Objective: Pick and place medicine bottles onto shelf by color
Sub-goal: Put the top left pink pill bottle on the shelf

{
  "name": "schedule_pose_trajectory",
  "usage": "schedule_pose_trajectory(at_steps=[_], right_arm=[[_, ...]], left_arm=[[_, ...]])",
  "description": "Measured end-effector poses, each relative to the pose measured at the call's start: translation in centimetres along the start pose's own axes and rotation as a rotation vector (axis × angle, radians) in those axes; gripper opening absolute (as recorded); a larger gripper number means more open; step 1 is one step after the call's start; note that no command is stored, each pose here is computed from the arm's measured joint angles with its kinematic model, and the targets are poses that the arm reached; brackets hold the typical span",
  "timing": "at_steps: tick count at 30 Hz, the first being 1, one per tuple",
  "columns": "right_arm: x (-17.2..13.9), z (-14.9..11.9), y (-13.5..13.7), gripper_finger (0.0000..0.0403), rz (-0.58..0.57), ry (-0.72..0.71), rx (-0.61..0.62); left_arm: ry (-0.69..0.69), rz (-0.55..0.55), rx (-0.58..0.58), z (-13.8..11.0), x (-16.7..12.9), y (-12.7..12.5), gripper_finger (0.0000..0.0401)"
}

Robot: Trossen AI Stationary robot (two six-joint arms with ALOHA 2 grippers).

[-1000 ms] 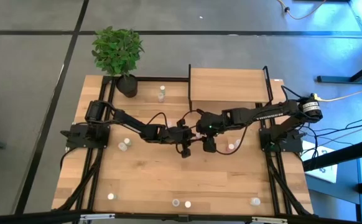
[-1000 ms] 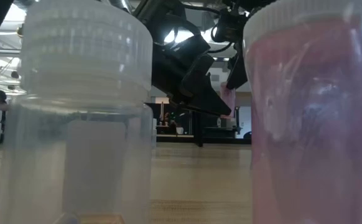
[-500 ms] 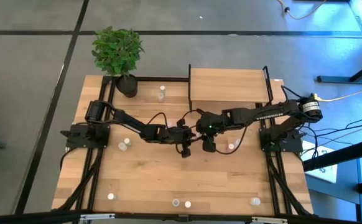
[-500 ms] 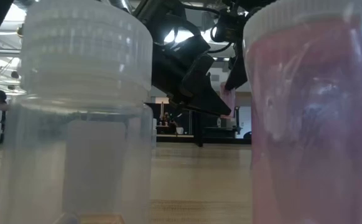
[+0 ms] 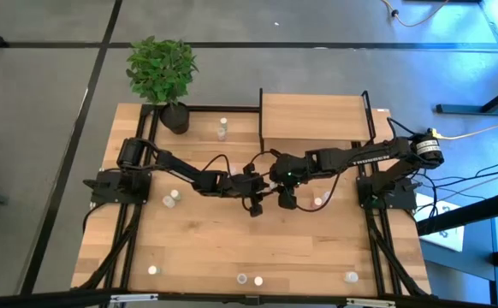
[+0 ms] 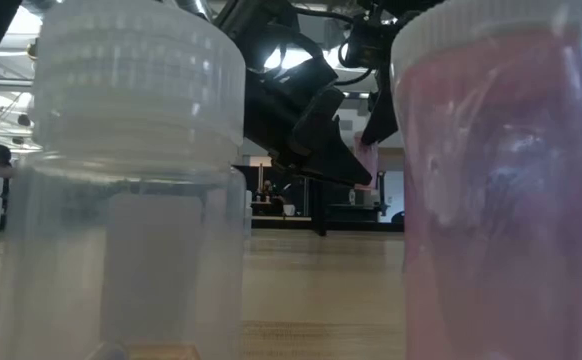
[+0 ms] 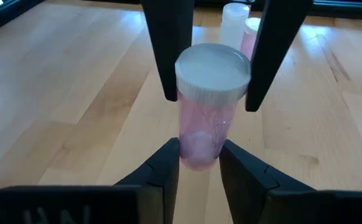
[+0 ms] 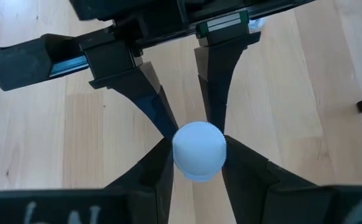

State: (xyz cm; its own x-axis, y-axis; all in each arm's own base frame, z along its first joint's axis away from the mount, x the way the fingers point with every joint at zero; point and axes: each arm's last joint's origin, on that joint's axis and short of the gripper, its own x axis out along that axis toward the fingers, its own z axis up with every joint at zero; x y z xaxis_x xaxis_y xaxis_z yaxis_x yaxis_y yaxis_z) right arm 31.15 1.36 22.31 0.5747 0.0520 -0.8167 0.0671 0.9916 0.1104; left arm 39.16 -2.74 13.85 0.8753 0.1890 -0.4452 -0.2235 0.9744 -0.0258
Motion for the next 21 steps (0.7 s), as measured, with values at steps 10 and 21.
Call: schedule_pose_trajectory(at_steps=[10,21], right_arm=[[0.0,0.0,0.0,0.0118,0.0,0.0,0.004],[-0.01,0.0,0.02,0.0118,0.004,0.001,-0.025]], left_arm=[[-0.001,0.003,-0.011,0.02,0.02,0.08,0.0123],[-0.006,-0.031,-0.005,0.29,-0.34,-0.42,0.0124]])
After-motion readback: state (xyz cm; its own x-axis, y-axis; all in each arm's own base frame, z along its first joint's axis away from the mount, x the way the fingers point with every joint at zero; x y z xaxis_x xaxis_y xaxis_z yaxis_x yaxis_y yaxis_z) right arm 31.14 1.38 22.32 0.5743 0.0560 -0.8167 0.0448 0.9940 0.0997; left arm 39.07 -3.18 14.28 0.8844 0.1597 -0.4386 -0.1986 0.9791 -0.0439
